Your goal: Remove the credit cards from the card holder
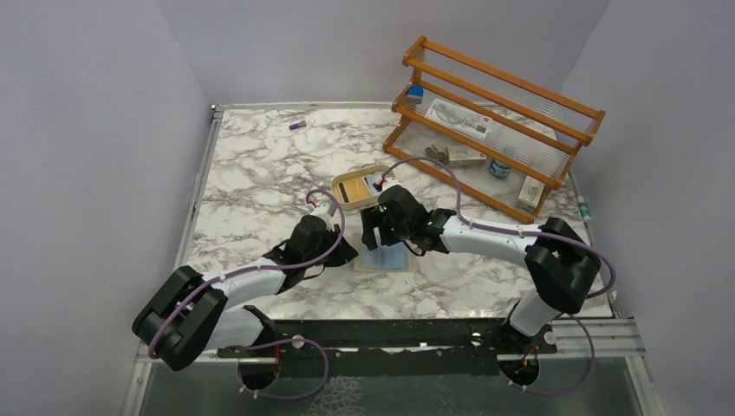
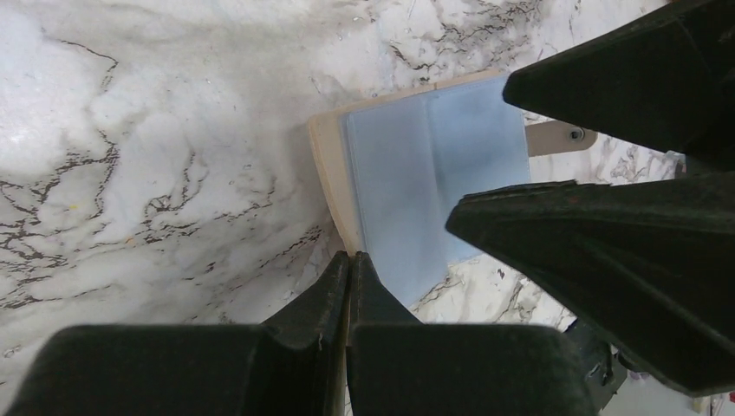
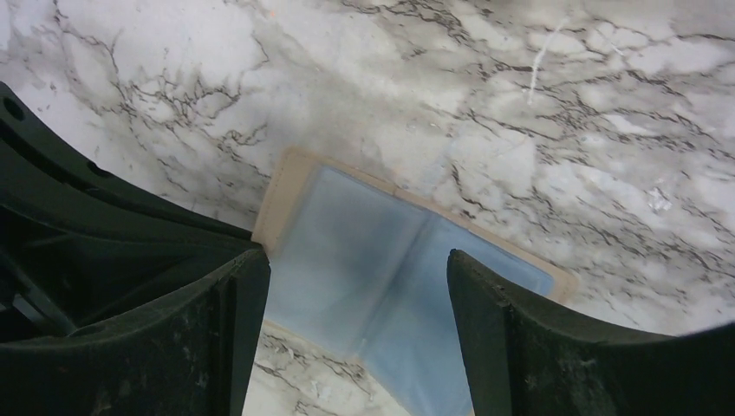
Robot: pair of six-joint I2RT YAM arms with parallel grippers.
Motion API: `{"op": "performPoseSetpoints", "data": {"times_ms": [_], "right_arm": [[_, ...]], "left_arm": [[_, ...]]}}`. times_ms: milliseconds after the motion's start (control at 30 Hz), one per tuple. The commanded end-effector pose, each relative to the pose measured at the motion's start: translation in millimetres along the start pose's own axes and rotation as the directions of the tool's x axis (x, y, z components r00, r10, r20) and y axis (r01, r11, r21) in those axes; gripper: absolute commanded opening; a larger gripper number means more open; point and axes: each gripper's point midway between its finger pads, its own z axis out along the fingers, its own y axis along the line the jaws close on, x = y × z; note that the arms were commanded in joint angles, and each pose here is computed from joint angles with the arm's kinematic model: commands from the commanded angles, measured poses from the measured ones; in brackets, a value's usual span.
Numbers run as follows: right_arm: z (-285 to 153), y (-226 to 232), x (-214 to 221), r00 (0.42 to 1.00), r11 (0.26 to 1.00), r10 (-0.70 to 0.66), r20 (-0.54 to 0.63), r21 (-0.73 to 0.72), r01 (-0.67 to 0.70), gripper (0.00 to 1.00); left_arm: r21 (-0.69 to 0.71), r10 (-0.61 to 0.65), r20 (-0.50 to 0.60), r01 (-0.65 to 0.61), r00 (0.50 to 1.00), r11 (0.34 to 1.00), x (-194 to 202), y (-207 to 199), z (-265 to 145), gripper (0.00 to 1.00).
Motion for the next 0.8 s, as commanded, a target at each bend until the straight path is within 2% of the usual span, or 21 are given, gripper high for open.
{"op": "performPoseSetpoints", "data": {"times_ms": [0, 200, 600, 767], "right_arm": [[13, 34, -9, 1.000, 0.996, -0.004, 0.023, -0.087, 0.006, 0.79], [31, 28, 19, 0.999, 0.999, -0.010, -0.050, -0.031, 0.009, 0.79], [23, -35, 43, 0.990, 0.961, -0.082, -0.113, 0.253, 0.109, 0.80], [16, -34, 41, 0.993, 0.967, -0.075, -0.090, 0.238, 0.094, 0.80]], "left_arm": [[-0.025, 0.008, 0.004, -0.008, 1.000, 1.000, 1, 6, 2, 0.00], [-0.030, 0.012, 0.002, -0.012, 1.000, 0.999, 1, 6, 3, 0.00], [-0.042, 0.012, 0.005, -0.012, 1.000, 0.999, 1, 8, 3, 0.00], [-0.040, 0.012, 0.005, -0.012, 1.000, 0.999, 0, 8, 2, 0.00]]}}
